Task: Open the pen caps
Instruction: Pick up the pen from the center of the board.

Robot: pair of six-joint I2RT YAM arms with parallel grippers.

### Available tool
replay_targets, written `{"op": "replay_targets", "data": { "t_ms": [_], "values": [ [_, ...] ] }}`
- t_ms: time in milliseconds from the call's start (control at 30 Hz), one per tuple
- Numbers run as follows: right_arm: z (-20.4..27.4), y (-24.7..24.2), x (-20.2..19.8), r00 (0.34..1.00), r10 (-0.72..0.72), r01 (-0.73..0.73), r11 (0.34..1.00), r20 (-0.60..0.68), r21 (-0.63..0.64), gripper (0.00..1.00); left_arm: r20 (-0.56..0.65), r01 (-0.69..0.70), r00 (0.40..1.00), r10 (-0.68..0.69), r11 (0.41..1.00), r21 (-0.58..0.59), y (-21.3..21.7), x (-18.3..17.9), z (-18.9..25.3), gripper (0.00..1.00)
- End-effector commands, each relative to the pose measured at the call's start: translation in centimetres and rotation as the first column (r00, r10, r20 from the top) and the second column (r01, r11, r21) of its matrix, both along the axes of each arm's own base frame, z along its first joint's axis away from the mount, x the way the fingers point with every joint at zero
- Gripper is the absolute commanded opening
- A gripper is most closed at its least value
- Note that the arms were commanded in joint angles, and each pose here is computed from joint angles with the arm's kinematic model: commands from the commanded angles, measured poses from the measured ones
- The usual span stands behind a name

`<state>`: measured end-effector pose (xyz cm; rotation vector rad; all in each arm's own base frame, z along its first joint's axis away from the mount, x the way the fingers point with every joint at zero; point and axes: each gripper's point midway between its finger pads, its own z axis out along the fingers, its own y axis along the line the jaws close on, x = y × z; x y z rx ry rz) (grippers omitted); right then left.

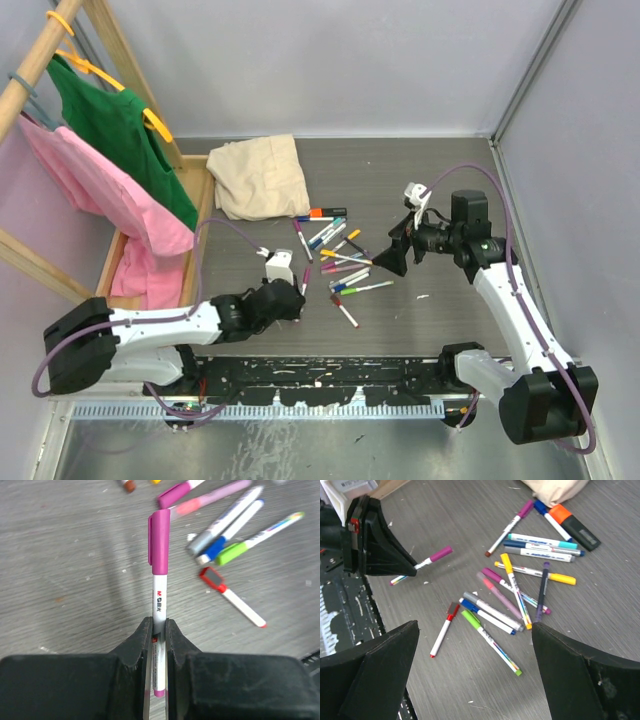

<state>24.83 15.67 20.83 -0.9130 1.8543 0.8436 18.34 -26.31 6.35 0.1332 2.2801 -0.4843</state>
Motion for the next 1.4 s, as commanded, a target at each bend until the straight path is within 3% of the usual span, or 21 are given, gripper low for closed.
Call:
{"op": "replay_targets", "data": {
  "t_ms": [0,567,1067,1367],
  "values": [
    [0.9,1.3,-1.5,0.993,0.115,-0.116,0.992,0.034,0.047,1.0,0.2,0.151,0.974,-0.103,0.957,-0.246,-3.9,0.9,6.2,0.0],
    [1.0,3.6,-3.8,0.966,0.257,-0.258,0.958,0.028,0.128,1.0,0.457,0.319,0.888,-0.038,0.769,-0.555,-4.1,0.7,14.8,0.0],
    [1.6,5.0,-3.8,0.961,0.275,-0.266,0.941,-0.013,0.211,1.0,0.457,0.333,0.888,0.051,0.612,-0.717,-3.2,2.3,19.8,0.0],
    [2.1,6.0,-4.1,0.952,0.303,-0.282,0.922,-0.041,0.266,1.0,0.448,0.328,0.89,0.085,0.562,-0.759,-3.9,3.4,20.5,0.0]
  ]
}}
